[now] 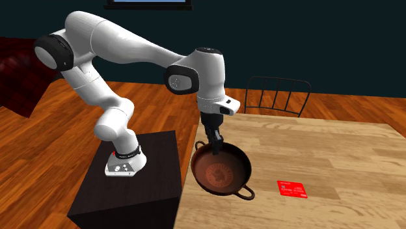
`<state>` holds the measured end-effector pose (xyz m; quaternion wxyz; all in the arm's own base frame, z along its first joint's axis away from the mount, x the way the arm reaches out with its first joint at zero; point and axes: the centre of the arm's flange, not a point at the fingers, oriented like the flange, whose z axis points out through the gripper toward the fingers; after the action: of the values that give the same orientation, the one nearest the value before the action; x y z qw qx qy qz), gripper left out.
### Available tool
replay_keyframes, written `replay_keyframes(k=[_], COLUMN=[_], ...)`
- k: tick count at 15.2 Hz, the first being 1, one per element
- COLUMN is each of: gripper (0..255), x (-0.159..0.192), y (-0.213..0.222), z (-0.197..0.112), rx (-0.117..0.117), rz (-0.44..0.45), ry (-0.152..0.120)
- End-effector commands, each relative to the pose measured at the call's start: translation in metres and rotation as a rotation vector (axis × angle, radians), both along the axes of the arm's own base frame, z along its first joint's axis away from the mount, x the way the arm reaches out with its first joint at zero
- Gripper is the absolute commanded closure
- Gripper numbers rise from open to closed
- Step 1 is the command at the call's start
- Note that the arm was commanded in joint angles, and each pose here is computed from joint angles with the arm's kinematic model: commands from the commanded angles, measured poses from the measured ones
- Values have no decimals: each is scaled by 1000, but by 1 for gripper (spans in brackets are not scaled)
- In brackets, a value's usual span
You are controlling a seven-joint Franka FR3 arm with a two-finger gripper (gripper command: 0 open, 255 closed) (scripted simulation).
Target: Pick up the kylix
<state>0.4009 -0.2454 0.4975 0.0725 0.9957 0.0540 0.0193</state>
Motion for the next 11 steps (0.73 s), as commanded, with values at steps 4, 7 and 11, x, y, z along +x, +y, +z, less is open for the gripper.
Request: replay_keyframes(k=[4, 7, 11], gripper=[255, 255, 255], x=[0, 0, 0], y=[0, 0, 0], z=[10, 26, 47], rx=[0, 0, 0], rz=[0, 0, 0], ry=[2, 2, 2])
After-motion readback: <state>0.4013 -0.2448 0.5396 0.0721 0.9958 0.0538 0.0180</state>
